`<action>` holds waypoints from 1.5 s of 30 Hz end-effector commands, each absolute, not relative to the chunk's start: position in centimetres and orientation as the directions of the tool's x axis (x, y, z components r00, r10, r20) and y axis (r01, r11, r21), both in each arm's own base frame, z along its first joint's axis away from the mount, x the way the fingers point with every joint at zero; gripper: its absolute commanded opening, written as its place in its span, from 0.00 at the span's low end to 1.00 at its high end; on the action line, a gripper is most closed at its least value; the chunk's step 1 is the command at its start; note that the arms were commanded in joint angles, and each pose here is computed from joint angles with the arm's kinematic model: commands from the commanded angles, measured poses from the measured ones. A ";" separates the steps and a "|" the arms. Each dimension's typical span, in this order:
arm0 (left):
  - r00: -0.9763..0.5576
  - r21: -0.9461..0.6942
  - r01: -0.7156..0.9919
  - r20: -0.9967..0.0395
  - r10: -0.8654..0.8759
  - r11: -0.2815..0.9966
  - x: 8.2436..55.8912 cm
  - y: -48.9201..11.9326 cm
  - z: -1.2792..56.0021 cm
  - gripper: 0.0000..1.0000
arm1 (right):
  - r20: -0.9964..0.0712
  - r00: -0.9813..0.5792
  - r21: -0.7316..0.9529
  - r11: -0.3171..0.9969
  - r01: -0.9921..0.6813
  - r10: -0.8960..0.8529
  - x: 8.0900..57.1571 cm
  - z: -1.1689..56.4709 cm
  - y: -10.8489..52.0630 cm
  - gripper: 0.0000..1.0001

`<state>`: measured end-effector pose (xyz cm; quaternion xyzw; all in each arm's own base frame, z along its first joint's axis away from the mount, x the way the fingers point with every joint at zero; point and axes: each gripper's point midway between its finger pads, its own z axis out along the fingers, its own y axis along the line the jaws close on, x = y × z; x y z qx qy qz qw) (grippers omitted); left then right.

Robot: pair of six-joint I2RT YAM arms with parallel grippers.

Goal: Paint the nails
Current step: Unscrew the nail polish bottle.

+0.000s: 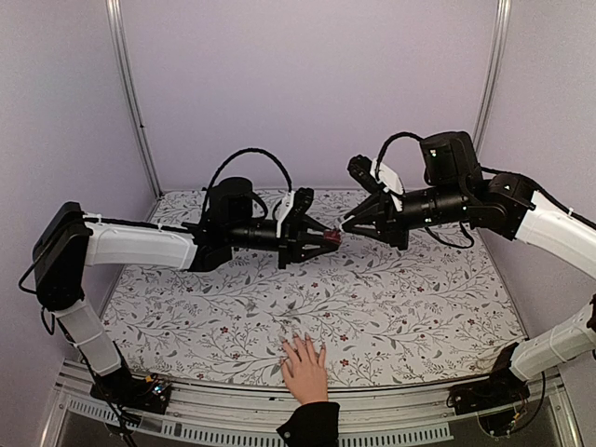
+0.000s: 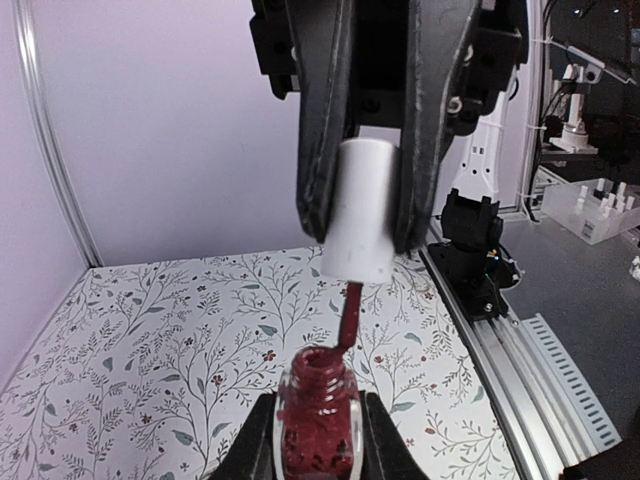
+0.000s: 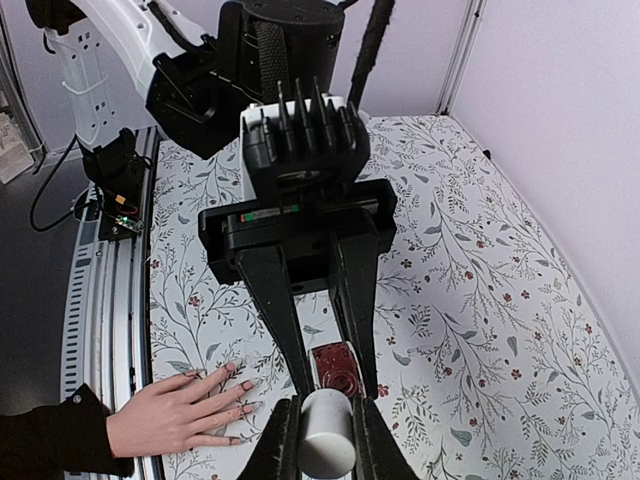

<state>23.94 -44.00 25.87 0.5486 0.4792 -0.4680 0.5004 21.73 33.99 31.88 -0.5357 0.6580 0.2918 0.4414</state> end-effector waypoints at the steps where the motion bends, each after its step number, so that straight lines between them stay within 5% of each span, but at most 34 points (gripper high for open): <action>1: 0.115 0.114 0.993 -0.993 0.033 -0.029 24.4 -43.8 26.7 0.00 | -0.910 -0.005 -0.105 0.243 -0.964 -0.415 21.0 33.5 33.8 0.00; 45: 0.112 0.112 0.994 -0.993 0.046 0.008 25.0 -43.0 26.3 0.00 | -0.937 -0.016 -0.129 0.391 -0.911 -0.348 22.9 35.2 30.8 0.00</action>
